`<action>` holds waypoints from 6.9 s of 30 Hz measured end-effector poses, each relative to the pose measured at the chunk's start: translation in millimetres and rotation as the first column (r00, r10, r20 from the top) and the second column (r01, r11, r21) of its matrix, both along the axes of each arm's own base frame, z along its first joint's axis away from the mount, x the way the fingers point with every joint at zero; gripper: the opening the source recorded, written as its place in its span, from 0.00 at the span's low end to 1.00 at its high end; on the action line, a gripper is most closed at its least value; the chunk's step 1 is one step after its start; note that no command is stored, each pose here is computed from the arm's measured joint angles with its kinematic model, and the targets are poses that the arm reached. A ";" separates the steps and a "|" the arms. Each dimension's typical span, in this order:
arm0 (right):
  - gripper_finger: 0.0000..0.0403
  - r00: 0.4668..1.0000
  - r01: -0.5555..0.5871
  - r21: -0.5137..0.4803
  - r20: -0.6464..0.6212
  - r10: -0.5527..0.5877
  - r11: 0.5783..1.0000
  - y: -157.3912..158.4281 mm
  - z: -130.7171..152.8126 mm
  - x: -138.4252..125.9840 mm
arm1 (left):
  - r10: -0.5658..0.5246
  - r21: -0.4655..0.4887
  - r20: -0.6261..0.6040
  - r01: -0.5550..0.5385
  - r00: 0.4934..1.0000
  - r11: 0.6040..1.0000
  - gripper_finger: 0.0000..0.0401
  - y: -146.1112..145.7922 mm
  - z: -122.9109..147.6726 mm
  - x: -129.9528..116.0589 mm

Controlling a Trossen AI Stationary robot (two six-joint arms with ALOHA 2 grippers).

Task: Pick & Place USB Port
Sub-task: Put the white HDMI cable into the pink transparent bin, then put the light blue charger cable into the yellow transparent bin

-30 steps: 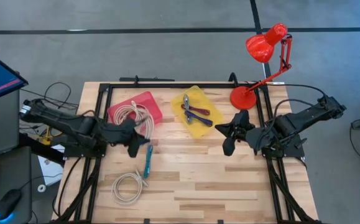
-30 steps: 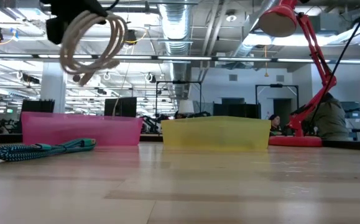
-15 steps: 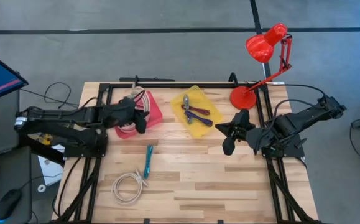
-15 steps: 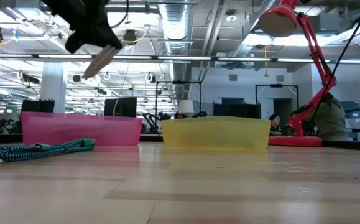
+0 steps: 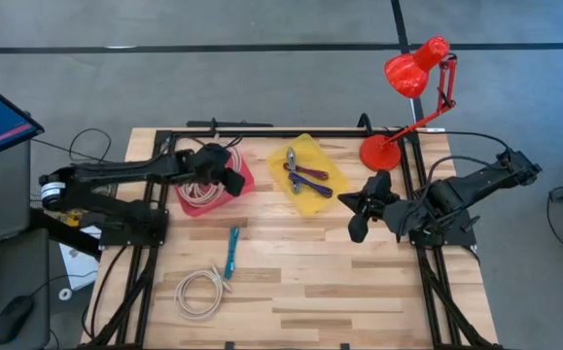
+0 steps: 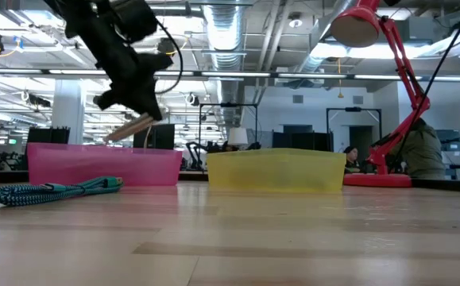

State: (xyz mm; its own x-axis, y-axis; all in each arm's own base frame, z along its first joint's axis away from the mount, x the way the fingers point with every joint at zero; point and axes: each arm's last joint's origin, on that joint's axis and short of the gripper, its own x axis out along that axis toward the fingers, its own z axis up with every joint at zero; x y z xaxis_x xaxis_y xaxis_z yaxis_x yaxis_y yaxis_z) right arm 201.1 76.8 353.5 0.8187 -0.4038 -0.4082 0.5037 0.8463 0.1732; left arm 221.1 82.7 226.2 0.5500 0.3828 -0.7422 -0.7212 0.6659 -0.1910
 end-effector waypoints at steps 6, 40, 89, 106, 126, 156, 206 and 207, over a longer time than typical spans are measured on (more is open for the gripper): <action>0.00 0.998 0.039 0.030 -0.045 -0.037 0.999 -2.2 -6.1 -4.5 | 0.019 -0.053 -0.067 -0.022 0.998 0.998 0.09 9.1 -18.6 6.9; 0.00 0.996 0.058 0.044 -0.063 -0.055 0.997 -3.3 -8.6 -6.6 | -0.088 -0.169 0.138 0.111 0.987 0.979 0.36 -8.1 9.3 -0.1; 0.00 0.998 0.056 0.067 -0.022 -0.055 0.996 -2.0 -5.5 -4.1 | 0.029 -0.374 -0.022 -0.035 0.999 0.927 0.01 -161.6 15.5 -26.0; 0.00 0.998 0.057 0.059 -0.025 -0.056 0.997 -2.2 -5.7 -4.2 | 0.046 -0.374 -0.082 -0.073 0.996 0.924 0.02 -167.0 -2.4 -14.8; 0.00 0.997 0.056 0.044 -0.047 -0.054 0.998 -2.7 -7.2 -5.3 | 0.052 -0.360 -0.084 -0.079 0.995 0.930 0.29 -170.8 -12.2 -5.1; 0.00 0.997 0.057 0.038 -0.059 -0.055 0.998 -3.2 -8.2 -6.1 | 0.124 -0.402 -0.143 -0.172 0.982 0.899 0.52 -163.8 -59.9 2.2; 0.00 0.997 0.055 0.039 -0.060 -0.052 0.998 -3.0 -8.3 -6.1 | 0.026 -0.341 0.367 0.108 0.930 0.934 0.02 -159.0 -2.6 1.3; 0.00 0.997 0.055 0.040 -0.059 -0.052 0.998 -3.0 -8.2 -6.0 | 0.019 -0.331 0.403 0.127 0.915 0.935 0.02 -158.7 2.8 1.0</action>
